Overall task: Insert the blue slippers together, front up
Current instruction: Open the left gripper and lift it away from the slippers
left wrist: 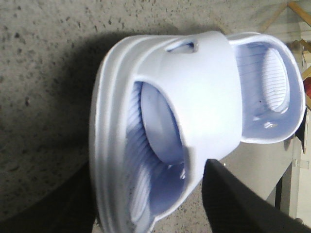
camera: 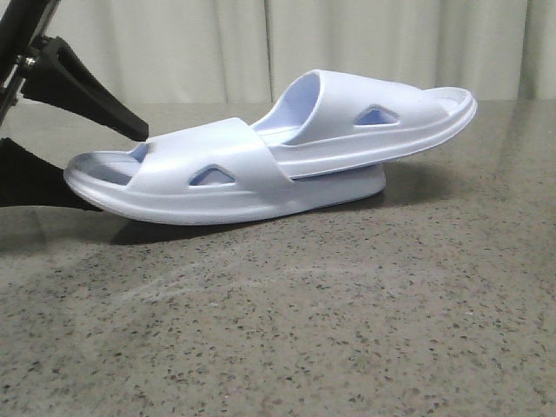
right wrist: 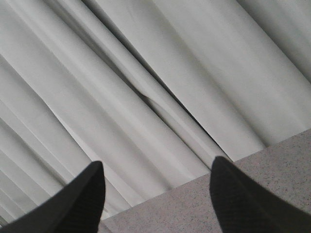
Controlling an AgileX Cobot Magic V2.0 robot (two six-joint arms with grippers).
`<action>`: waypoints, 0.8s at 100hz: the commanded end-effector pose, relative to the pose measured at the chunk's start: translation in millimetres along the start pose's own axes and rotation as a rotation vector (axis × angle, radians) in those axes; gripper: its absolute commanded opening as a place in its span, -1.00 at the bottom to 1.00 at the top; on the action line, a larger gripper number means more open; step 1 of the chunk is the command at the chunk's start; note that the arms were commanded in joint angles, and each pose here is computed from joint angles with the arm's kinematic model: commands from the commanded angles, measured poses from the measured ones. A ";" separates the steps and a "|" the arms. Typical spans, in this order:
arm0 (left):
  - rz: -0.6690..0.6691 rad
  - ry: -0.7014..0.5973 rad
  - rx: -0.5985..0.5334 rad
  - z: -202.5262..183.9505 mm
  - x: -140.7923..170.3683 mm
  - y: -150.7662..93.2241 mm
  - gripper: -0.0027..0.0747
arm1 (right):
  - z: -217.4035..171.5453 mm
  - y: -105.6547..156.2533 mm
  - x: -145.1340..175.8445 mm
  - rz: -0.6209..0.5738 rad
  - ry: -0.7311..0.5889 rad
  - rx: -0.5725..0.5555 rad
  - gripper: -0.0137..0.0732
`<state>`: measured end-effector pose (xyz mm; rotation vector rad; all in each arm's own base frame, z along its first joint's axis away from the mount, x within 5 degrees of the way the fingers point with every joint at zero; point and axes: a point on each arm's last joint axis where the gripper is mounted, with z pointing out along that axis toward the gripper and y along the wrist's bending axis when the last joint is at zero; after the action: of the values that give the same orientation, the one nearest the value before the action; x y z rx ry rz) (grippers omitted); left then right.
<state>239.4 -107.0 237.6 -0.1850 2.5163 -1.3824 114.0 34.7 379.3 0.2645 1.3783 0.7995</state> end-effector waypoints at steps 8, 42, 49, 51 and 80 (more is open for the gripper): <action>0.029 -0.062 0.049 -6.4 -6.2 -13.1 0.10 | -0.6 8.7 -13.0 -0.029 -0.082 -0.046 0.25; 0.087 -0.162 0.024 -7.7 -15.0 -11.6 0.10 | -0.4 8.0 -11.5 -0.029 -0.065 -0.039 0.25; 0.109 -0.181 0.030 -8.0 -16.6 -12.5 0.10 | -0.4 8.0 -11.5 -0.029 -0.065 -0.039 0.25; 0.111 -0.191 0.032 -8.1 -17.5 -12.7 0.10 | -0.4 8.0 -11.5 -0.029 -0.065 -0.039 0.25; 0.148 -0.388 -0.070 -24.3 -39.8 1.8 0.10 | -0.4 7.9 -11.1 -0.030 -0.062 -0.037 0.25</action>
<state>263.7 -87.7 238.9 -0.2100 2.3131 -1.1193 114.3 35.4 377.1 0.2615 1.4048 0.7966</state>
